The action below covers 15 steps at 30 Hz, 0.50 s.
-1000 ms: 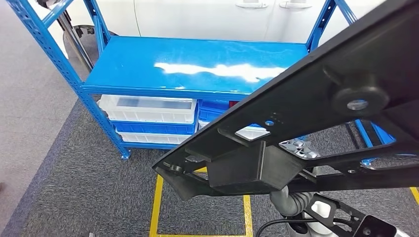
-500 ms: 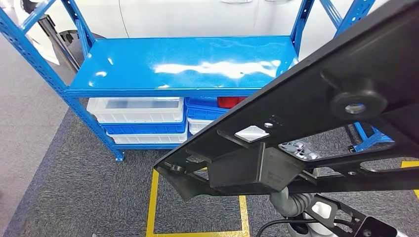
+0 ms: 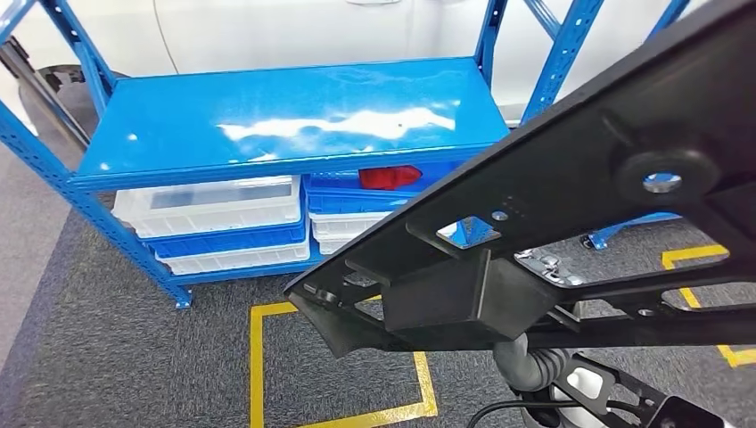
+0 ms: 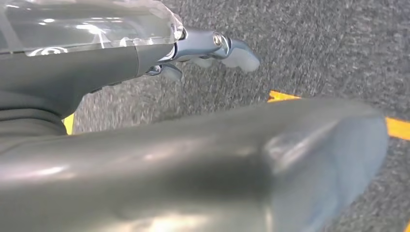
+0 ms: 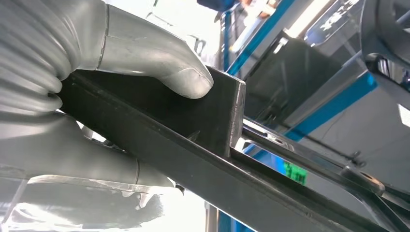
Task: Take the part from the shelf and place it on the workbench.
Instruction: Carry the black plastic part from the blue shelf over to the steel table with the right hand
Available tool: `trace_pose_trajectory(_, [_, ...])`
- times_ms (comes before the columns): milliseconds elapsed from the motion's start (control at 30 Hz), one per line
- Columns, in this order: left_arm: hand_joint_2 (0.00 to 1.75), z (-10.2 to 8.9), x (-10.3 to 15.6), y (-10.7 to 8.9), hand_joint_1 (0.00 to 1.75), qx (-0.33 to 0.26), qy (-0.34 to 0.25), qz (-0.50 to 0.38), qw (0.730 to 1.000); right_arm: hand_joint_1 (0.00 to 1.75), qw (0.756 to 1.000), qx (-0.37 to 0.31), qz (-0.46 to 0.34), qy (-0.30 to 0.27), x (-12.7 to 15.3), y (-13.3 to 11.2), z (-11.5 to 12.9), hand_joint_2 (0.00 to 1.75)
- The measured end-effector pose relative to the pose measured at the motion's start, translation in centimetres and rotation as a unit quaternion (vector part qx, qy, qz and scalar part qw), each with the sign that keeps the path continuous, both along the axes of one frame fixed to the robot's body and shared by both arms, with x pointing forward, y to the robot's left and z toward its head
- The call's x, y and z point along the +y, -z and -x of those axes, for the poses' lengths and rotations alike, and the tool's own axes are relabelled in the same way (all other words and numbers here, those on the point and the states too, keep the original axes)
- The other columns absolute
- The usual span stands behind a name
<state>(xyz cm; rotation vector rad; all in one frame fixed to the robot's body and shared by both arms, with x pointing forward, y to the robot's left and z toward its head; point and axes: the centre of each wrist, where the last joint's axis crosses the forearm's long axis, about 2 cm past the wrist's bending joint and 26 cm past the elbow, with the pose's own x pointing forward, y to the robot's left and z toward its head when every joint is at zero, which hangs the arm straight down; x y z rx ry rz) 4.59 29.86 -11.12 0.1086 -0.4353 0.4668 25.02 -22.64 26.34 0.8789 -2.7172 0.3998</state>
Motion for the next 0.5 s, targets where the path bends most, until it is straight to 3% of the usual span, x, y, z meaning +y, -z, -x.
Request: trace_pose_trajectory(500, [0.0, 0.5, 1.3, 0.0, 0.0, 0.026, -0.005, -0.018, 0.999, 1.75, 1.0, 0.006, -0.006, 0.024, 0.0, 0.3, 0.3, 1.75])
